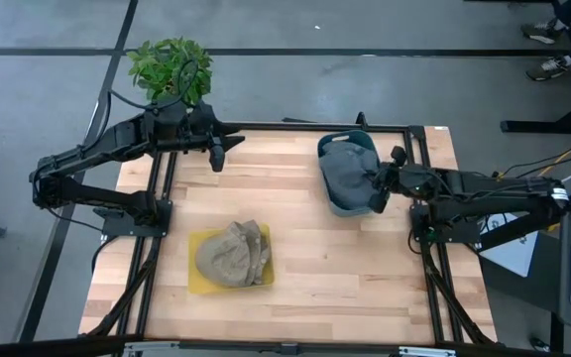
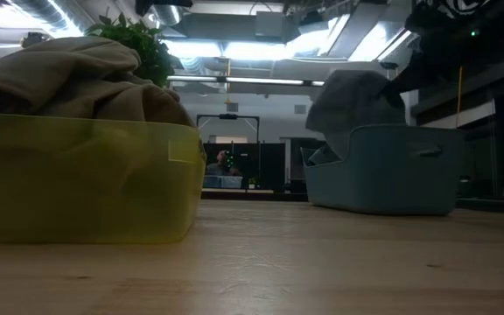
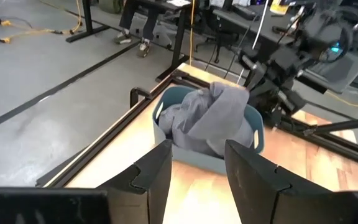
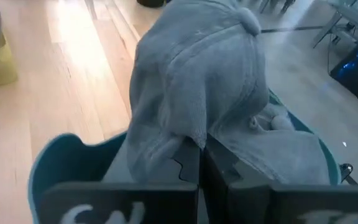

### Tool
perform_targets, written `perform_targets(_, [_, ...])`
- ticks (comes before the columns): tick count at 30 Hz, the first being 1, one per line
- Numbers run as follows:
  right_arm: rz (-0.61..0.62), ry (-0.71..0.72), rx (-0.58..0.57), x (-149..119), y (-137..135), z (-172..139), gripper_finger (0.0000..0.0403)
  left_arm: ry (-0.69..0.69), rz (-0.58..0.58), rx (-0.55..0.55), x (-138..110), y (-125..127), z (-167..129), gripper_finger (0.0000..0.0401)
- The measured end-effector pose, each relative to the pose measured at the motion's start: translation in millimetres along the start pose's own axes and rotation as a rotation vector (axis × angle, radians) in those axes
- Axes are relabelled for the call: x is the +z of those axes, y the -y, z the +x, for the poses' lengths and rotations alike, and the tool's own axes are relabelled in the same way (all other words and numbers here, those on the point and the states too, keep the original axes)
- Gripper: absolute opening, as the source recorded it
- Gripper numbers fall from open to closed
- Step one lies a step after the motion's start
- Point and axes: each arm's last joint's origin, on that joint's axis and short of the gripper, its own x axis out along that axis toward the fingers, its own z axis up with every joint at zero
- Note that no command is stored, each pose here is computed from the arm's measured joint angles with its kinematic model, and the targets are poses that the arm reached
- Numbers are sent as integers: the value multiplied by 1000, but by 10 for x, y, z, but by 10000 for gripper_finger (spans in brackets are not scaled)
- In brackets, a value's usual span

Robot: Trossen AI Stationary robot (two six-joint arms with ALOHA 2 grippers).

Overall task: Pick & Place hat
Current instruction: Put the gray cap into the blue bin, then return to Home Position

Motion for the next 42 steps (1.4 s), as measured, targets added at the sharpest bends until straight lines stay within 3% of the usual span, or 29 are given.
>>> perform_targets(10, [119, -78, -7, -110, 61, -124, 3, -52, 3, 12, -51, -12, -1, 143])
perform_targets(17, [90, -109, -3, -113, 26, -56, 4, -51, 3, 12, -50, -12, -1, 143])
perform_targets(20, [84, -119, -58, -114, 24, -19, 12, -51, 20, 12, -50, -12, -1, 143])
perform_targets(24, [95, -115, -170, -114, 46, -1, 41, -51, 44, 10, -50, -11, 0, 143])
perform_targets(34, [125, 2, -194, 14, 63, -16, 179, -52, 47, 9, -50, -11, 0, 143])
perform_targets(38, [249, 145, -193, 297, 121, -125, 223, -52, 48, 7, -50, -11, 0, 143])
perform_targets(42, [352, 290, -140, 555, 164, -228, 227, -52, 48, 7, -50, -10, -1, 143])
